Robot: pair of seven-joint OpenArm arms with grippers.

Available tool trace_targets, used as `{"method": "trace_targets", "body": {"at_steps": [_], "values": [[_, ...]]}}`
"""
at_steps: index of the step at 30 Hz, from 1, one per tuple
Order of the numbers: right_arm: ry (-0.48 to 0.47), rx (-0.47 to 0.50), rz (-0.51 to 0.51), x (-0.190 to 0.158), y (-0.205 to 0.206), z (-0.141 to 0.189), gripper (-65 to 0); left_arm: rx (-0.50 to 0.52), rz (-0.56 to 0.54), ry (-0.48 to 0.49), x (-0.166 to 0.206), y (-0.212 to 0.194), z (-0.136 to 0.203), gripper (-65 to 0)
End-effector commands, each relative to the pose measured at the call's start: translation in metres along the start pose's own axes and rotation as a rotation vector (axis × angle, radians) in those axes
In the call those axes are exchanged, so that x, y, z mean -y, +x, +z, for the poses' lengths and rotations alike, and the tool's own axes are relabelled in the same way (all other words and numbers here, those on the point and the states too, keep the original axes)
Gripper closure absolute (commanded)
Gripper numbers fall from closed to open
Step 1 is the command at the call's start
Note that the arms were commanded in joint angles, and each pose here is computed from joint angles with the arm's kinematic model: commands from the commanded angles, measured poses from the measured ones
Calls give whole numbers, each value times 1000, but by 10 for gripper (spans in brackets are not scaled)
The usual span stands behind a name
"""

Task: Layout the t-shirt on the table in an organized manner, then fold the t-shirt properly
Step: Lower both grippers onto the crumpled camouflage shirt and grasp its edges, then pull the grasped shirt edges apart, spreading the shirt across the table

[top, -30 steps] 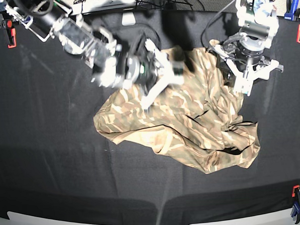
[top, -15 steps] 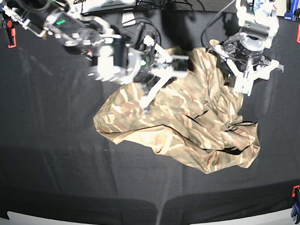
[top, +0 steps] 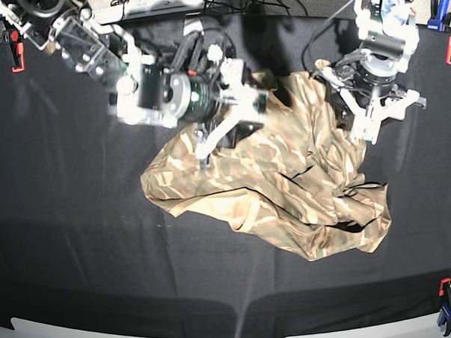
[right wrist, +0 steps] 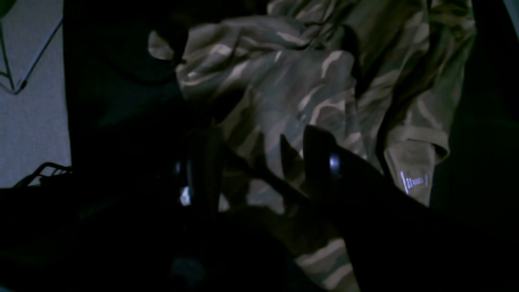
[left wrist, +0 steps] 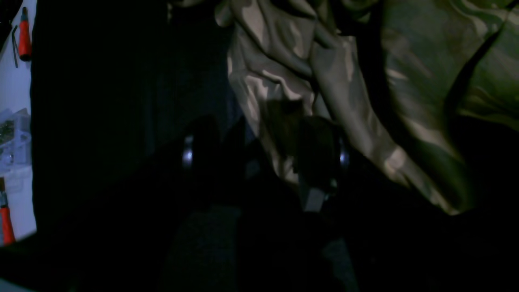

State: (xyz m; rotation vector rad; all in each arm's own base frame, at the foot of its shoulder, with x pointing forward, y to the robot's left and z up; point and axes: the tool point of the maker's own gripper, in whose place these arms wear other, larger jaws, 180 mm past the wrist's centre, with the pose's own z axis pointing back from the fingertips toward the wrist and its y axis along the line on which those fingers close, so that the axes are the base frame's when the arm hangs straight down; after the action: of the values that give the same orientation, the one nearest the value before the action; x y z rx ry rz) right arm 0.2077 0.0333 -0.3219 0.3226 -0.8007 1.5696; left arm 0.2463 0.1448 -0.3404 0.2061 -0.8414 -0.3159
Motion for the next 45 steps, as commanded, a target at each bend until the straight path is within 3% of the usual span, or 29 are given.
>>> {"method": "trace_targets", "body": {"at_steps": [1, 9, 15, 20, 23, 27, 36, 40, 45], "values": [[-17, 25, 25, 6, 6, 4, -308, 38, -3, 19, -6, 10, 2, -290], [-23, 0, 228, -15, 3, -6, -305, 38, -3, 19, -6, 10, 2, -290], [35, -39, 280, -36, -6, -19, -305, 38, -3, 20, -6, 10, 2, -290], [19, -89, 328, -29, -21, -31, -305, 38, -3, 19, -6, 10, 2, -290], [11, -67, 335, -23, -16, -37, -304, 38, -3, 19, -6, 10, 2, -290], [4, -52, 330, -18, -9, -44, -224, 38, -2, 19, -6, 10, 2, -290], [9, -46, 322, -19, -7, -46, -216, 38, -2, 19, -6, 10, 2, -290], [23, -71, 309, -21, -18, -51, -170, 38, -2, 19, -6, 10, 2, -290], [37, -97, 295, -23, -28, -54, -170, 38, -2, 19, -6, 10, 2, -290]]}}
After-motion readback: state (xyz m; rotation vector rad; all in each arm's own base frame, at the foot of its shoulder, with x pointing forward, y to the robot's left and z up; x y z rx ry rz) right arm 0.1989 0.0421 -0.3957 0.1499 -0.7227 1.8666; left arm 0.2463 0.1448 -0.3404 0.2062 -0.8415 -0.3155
